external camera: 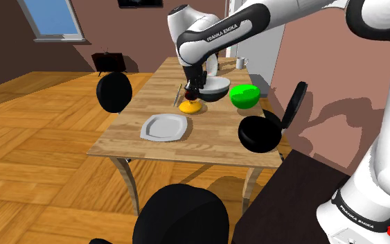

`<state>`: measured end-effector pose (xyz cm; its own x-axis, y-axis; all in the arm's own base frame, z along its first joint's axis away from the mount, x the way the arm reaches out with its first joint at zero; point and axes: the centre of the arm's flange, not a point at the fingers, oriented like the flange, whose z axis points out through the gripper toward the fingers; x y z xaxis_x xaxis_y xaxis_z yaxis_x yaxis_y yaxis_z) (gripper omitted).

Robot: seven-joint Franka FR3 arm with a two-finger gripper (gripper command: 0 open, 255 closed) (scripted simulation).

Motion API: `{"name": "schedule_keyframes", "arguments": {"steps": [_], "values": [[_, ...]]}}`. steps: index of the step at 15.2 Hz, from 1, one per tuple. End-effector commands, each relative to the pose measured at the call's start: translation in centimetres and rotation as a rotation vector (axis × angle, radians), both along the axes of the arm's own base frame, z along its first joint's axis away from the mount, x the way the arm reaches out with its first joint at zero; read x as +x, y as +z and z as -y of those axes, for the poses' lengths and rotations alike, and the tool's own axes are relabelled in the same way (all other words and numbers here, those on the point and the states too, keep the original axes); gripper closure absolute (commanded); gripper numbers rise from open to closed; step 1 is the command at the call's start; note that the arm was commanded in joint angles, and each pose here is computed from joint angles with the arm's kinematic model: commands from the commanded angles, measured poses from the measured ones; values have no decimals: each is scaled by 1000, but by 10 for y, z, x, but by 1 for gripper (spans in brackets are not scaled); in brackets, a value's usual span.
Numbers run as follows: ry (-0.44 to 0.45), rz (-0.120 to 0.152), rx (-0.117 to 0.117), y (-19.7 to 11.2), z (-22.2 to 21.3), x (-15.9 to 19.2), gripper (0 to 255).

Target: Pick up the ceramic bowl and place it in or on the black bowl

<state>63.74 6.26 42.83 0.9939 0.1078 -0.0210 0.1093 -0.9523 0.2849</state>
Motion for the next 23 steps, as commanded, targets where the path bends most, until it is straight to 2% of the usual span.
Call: {"name": "schedule_keyframes", "arguments": {"steps": [1, 16, 23], "values": [[0, 0, 0, 2, 8, -22, 255], [0, 0, 0, 15, 76, -205, 255], [0, 0, 0, -22, 76, -205, 255]]}}
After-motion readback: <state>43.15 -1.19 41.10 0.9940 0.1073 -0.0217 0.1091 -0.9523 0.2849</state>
